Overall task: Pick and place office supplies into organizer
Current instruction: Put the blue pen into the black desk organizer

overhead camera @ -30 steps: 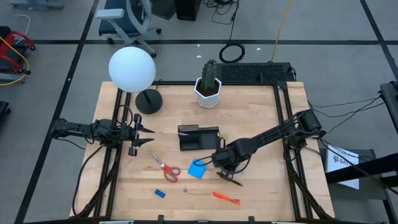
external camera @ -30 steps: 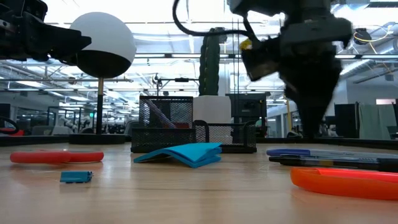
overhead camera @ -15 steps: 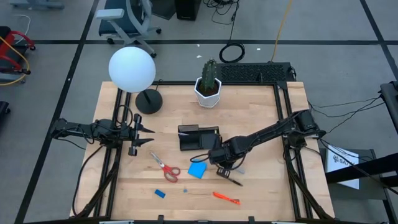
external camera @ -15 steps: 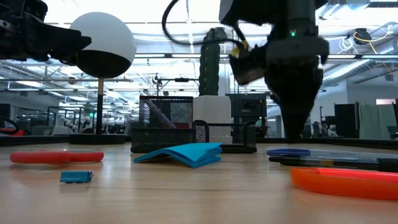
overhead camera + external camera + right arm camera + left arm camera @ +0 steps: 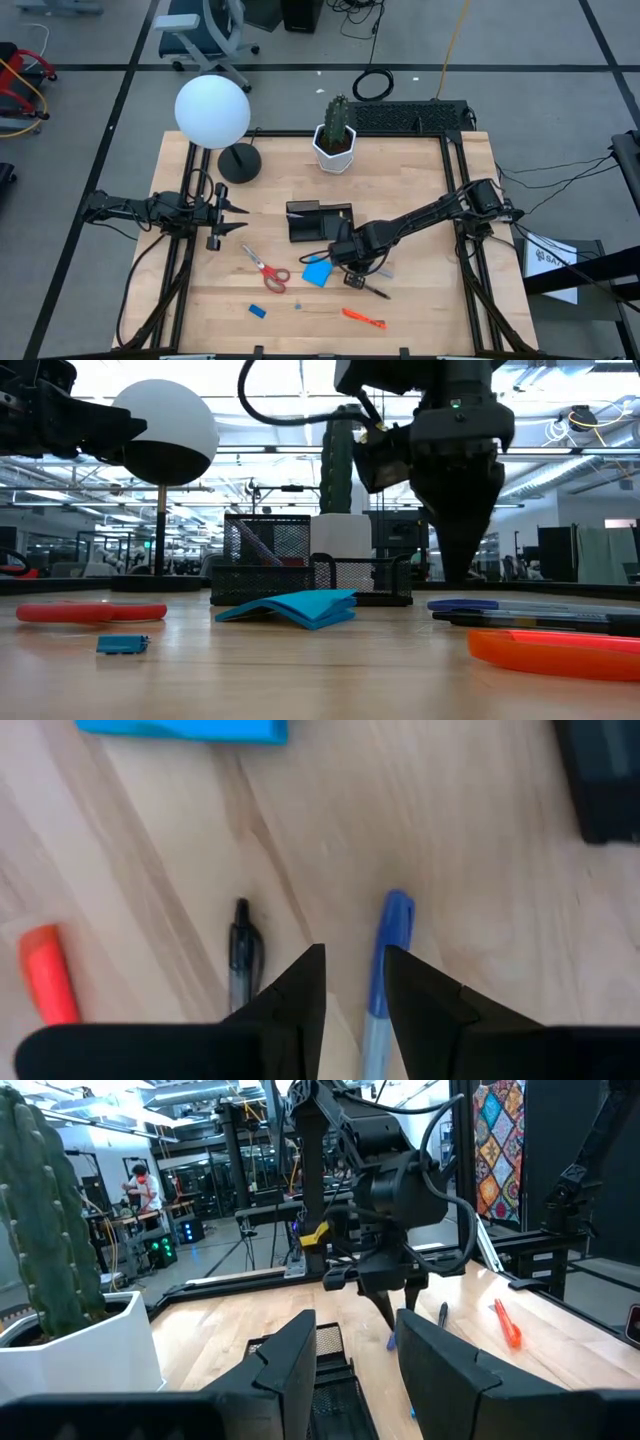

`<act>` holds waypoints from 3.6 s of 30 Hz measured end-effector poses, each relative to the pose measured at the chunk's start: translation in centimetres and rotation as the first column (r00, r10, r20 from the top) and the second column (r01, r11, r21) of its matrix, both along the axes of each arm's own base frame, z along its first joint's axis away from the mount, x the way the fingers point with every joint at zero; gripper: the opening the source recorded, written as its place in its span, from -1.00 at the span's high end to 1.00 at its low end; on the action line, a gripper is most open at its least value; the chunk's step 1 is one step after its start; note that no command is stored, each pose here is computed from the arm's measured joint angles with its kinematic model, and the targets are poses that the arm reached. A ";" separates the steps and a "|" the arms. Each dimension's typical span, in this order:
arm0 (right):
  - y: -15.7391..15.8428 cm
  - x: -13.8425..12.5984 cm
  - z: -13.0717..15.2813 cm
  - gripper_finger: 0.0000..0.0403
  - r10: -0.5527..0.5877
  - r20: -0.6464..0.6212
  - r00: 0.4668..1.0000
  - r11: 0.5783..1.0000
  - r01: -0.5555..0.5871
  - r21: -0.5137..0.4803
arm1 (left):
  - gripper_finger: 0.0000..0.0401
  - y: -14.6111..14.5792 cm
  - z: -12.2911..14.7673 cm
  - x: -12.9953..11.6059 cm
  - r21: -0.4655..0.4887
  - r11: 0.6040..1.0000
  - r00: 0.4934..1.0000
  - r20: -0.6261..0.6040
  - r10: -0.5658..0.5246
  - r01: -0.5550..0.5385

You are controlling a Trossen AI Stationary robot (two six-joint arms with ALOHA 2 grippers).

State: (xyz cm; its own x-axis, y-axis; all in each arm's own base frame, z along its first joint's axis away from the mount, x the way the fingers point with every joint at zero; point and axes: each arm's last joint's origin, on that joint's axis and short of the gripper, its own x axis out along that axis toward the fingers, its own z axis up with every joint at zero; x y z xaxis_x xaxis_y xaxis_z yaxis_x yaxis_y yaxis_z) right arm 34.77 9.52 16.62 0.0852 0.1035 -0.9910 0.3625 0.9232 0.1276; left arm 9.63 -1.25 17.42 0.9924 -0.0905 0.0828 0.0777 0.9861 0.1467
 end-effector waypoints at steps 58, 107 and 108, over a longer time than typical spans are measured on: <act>-0.7 0.5 -3.5 0.84 0.157 -0.108 0.982 0.988 -0.157 0.010 | 0.28 0.0 0.0 0.0 0.000 1.000 1.000 0.000 0.000 0.000; -3.8 6.8 3.0 0.84 0.393 0.636 0.664 0.920 -0.277 -0.278 | 0.28 0.0 0.0 0.0 0.000 1.000 1.000 0.000 0.000 0.000; -3.8 7.0 3.3 0.84 0.400 0.657 0.639 0.917 -0.273 -0.292 | 0.28 0.0 0.0 0.0 0.000 1.000 1.000 0.000 0.000 0.000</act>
